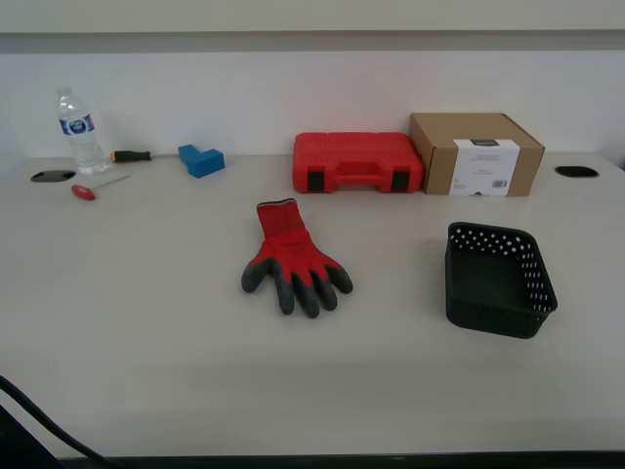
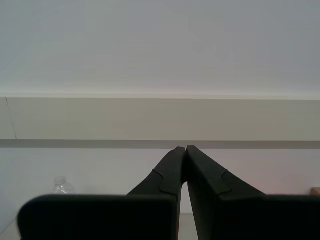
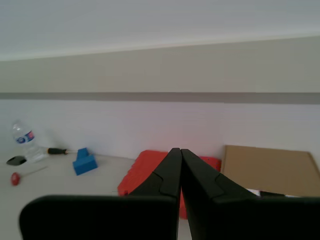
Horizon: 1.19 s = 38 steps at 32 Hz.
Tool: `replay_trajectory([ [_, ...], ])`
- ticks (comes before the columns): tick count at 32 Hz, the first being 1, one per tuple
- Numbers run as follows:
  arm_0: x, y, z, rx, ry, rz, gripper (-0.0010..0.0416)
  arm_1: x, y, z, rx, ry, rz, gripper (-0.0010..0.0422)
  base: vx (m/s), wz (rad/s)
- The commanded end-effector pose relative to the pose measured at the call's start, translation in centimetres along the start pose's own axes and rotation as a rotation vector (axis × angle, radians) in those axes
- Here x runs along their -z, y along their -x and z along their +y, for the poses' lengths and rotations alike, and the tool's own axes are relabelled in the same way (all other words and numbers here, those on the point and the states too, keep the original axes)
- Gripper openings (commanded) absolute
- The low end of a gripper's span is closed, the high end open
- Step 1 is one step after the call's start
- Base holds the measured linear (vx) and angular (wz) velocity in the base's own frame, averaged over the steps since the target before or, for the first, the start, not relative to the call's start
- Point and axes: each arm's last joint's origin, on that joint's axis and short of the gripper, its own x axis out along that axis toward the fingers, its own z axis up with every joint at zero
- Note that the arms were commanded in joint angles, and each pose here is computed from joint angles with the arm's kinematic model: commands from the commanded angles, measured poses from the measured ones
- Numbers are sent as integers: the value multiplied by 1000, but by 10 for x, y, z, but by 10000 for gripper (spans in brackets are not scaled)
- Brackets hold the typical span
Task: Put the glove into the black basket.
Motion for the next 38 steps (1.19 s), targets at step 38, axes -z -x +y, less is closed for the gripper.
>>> replay_trajectory([
  [38,185,-214,242,-539,199,1094,39,0,0,0,-1,0,-1,0,0,0],
])
